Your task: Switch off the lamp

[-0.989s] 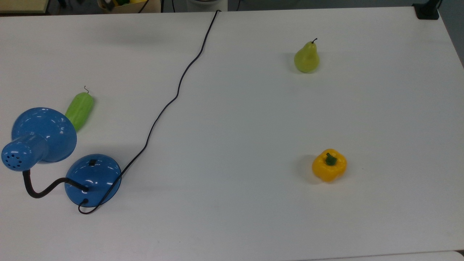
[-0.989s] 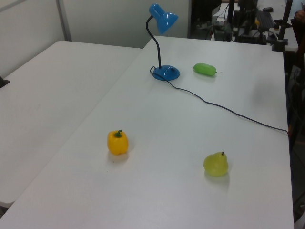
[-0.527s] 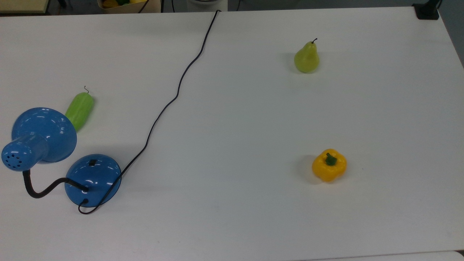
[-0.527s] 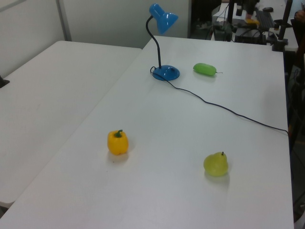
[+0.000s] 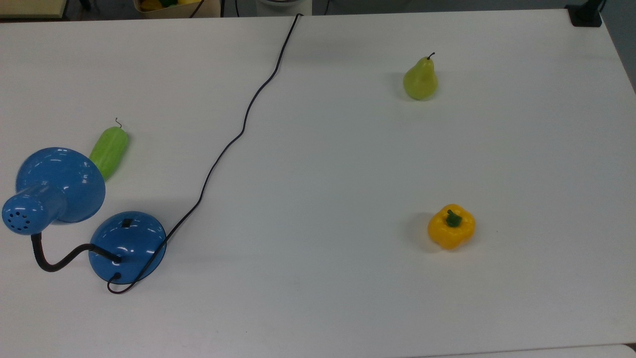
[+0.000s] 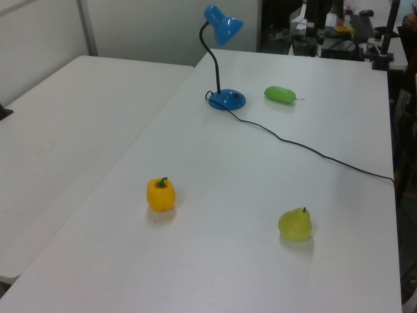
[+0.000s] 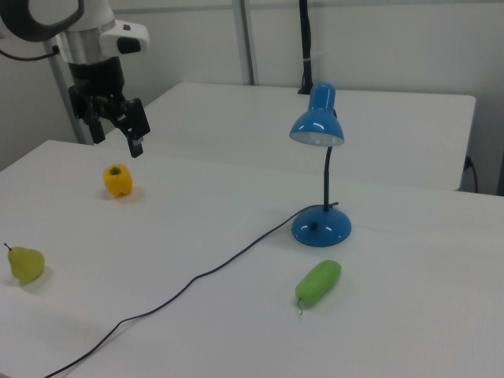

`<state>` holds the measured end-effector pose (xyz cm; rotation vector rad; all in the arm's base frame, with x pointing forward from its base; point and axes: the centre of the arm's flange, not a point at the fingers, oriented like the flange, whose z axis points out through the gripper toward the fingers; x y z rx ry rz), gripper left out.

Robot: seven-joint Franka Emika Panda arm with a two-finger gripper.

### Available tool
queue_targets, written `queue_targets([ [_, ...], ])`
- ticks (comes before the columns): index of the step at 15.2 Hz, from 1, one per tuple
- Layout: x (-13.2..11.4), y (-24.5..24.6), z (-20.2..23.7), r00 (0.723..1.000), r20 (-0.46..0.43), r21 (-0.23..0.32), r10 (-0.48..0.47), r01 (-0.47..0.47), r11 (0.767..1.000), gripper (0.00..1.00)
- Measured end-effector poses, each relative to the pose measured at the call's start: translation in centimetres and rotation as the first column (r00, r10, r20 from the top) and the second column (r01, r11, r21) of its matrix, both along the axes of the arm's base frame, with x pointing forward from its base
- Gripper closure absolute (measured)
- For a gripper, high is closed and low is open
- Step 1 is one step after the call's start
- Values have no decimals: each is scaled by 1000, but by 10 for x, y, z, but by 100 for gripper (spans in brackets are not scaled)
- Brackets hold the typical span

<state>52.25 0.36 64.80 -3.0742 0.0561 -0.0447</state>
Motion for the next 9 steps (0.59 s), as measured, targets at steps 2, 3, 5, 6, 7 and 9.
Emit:
queue_targets([
  [2, 10, 9, -11, 996, 16, -9, 87, -87, 996, 0],
  [3, 16, 11, -17, 991, 25, -23, 133, -132, 991, 0],
  [5, 28, 15, -29, 981, 53, -59, 187, -184, 981, 0],
  [6, 35, 17, -37, 976, 64, -73, 206, -201, 977, 0],
  [7, 38, 18, -40, 975, 67, -77, 213, -208, 975, 0],
  [9, 39, 18, -41, 974, 68, -78, 216, -211, 974, 0],
])
